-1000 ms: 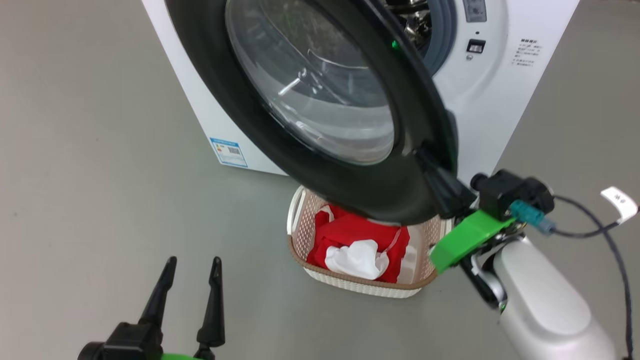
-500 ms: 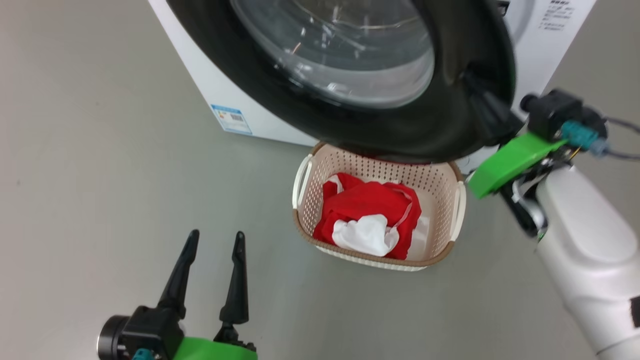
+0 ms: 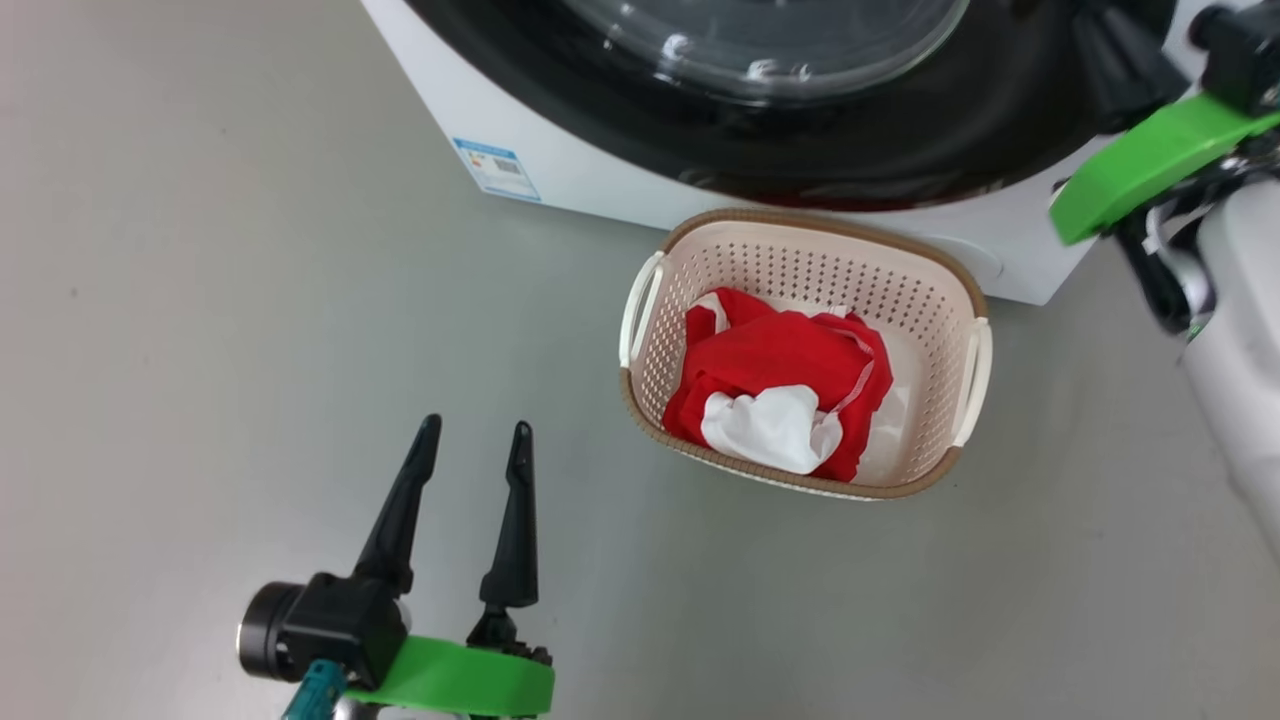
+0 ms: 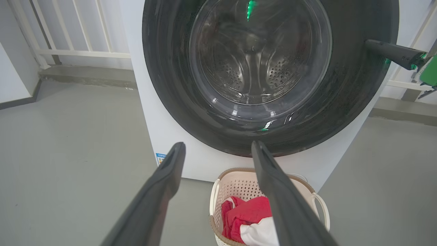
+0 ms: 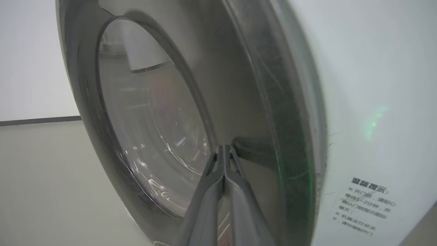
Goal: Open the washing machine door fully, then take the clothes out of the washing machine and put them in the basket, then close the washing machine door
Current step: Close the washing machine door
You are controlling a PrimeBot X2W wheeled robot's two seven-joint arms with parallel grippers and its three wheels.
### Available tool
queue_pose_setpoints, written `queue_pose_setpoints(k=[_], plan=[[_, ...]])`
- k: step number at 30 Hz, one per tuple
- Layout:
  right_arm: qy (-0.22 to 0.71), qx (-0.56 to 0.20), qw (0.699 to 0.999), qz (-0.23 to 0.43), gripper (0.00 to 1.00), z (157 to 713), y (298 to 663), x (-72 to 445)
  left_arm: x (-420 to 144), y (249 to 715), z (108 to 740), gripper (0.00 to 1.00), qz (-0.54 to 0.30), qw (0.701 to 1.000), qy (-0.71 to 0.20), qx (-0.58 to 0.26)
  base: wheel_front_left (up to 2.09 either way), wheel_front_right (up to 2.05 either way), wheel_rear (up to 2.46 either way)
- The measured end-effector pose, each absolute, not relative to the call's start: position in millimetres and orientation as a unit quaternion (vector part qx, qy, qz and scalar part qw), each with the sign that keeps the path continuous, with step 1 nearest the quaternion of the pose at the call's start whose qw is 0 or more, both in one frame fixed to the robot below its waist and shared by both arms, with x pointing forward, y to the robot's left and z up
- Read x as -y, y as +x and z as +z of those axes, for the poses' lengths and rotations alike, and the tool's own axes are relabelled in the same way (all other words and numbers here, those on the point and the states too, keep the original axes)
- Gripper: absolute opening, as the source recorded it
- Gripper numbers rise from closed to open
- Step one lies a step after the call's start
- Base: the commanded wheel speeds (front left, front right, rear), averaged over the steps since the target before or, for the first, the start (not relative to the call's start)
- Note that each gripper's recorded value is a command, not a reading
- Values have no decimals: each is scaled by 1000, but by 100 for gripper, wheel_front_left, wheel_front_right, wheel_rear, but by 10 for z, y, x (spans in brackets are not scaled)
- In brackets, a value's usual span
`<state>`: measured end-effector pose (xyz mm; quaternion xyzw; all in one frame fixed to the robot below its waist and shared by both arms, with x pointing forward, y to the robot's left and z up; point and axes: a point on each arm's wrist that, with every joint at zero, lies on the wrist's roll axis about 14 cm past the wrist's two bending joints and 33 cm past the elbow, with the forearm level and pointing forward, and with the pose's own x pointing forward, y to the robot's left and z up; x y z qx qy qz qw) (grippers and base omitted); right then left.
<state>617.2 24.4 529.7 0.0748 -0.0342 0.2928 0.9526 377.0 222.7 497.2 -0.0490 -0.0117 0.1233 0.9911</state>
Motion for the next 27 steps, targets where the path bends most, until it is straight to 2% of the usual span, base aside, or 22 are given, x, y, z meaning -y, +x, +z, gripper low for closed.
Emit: queue_pose_setpoints(k=[5,16,27], plan=[[84,46,955,282,0,5373,6332,-206,-2237,3818,4939,100,124,991,-48,7,0,0,0],[86,55,953,285,0,5444,6328,-228,-2210,3830,4948,100,120,991,-50,10,0,0,0],[90,64,946,306,0,5463,5975,-283,-2155,3838,4980,100,107,993,-45,15,0,0,0]])
